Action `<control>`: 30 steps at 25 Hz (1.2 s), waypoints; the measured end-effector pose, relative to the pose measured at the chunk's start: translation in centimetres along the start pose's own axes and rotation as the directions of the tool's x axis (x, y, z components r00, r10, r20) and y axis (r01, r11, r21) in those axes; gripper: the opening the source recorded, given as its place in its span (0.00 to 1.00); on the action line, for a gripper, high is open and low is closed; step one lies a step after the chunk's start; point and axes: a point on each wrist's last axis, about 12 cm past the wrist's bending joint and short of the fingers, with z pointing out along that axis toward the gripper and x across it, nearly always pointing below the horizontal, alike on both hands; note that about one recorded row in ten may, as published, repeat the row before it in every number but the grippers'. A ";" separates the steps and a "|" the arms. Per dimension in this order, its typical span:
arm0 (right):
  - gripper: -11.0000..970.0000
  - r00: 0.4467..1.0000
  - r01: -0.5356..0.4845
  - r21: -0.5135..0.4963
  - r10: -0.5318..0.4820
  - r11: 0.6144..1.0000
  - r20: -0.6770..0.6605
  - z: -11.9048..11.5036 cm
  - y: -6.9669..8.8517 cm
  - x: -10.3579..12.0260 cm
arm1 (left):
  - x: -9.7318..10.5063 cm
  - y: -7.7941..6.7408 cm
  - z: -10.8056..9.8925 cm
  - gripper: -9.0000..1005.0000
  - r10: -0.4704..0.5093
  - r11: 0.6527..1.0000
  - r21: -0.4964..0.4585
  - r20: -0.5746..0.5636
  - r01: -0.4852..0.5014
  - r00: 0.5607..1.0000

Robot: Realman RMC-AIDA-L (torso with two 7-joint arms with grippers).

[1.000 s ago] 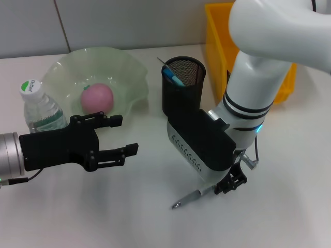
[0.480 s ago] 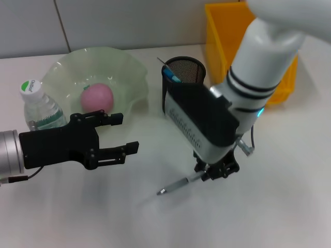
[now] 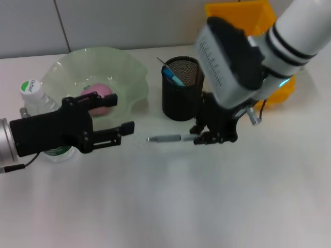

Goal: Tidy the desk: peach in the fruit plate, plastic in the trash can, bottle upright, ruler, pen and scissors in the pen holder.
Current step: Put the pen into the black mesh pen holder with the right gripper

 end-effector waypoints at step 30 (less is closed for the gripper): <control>0.17 0.420 -0.540 0.047 0.221 0.840 0.880 -4.5 4.7 7.5 | -1.1 -0.4 -1.4 0.78 0.050 0.999 -0.025 0.149 -0.047 0.988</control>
